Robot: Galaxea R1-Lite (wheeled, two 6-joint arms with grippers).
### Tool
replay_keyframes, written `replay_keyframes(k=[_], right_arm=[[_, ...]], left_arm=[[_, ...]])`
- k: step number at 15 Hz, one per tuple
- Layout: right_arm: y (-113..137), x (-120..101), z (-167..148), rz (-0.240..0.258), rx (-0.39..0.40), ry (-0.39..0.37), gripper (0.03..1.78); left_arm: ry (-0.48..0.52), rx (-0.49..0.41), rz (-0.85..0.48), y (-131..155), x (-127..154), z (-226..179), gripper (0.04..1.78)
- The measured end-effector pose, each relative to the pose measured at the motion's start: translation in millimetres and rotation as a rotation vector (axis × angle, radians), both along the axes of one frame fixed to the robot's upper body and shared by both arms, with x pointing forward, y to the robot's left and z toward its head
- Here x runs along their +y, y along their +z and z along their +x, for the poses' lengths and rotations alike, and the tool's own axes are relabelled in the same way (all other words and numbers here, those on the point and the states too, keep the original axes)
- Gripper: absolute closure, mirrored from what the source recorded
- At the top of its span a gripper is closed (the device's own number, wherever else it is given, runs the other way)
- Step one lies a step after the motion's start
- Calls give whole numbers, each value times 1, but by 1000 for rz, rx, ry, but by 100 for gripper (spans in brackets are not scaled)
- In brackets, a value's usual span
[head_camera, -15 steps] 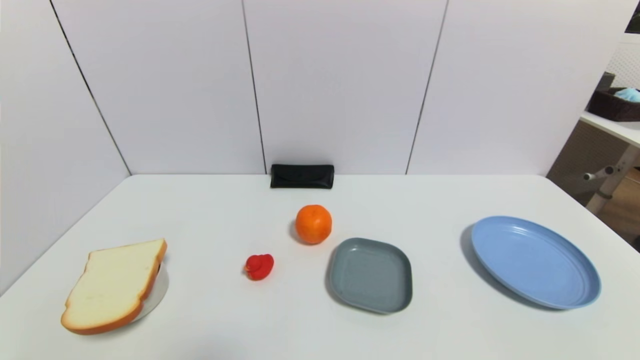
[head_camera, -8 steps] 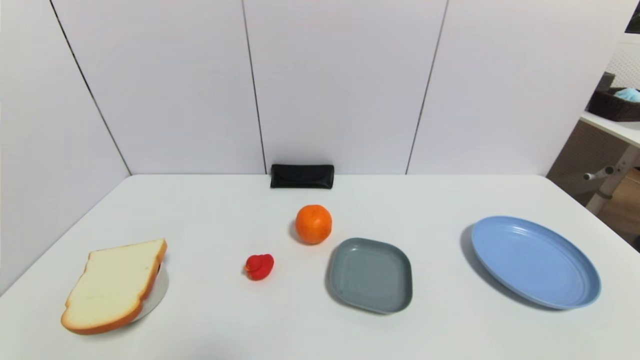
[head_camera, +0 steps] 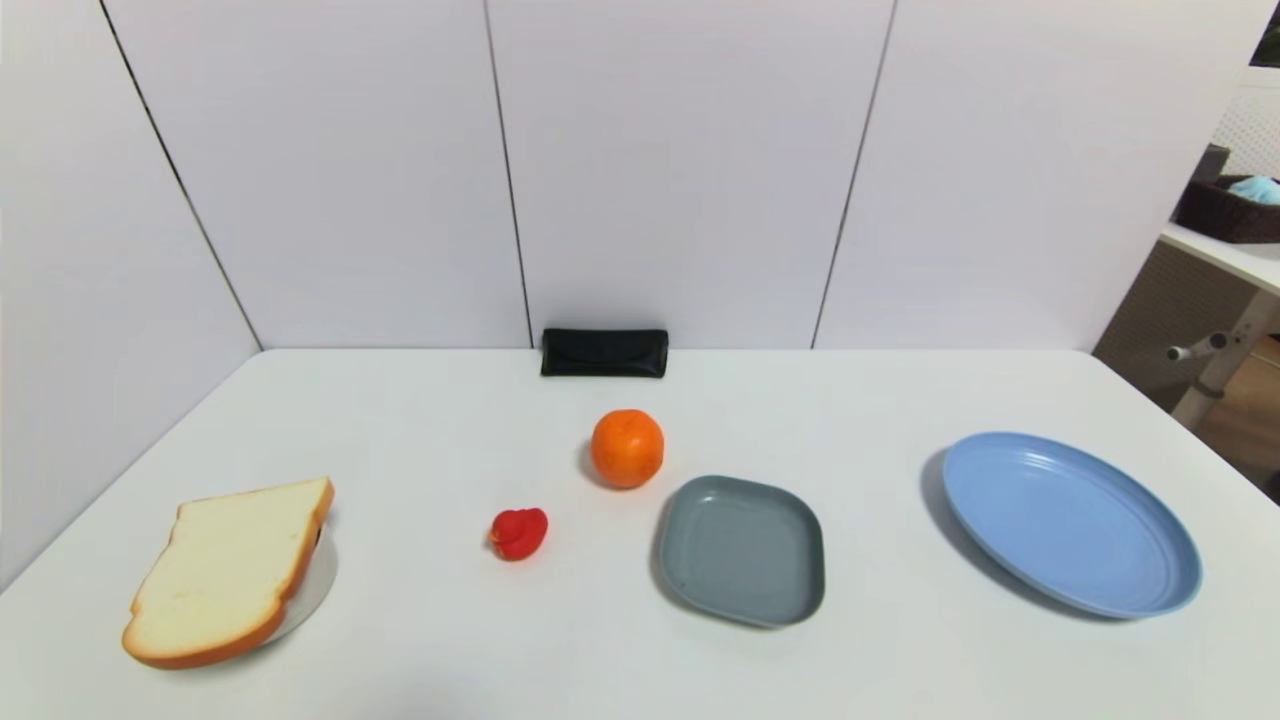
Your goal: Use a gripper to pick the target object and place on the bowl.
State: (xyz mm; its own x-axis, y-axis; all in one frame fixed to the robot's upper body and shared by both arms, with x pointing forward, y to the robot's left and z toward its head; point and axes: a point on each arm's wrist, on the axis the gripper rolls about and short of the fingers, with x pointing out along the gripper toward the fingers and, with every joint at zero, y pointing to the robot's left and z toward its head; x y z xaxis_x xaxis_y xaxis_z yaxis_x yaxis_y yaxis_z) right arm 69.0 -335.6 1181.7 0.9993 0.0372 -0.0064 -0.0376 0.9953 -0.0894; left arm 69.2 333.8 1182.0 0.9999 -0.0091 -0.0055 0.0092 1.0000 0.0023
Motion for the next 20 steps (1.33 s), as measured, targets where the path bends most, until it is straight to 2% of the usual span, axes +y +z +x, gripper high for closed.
replay_keyframes(k=[13, 18, 20], right_arm=[[0, 0, 0, 2, 0, 0, 10], [0, 0, 0, -24, -2, 4, 10], [0, 0, 0, -12, -2, 2, 10]], left_arm=[[0, 0, 1, 0, 0, 0, 13], [0, 0, 0, 0, 0, 0, 13], [0, 0, 1, 0, 0, 0, 13]])
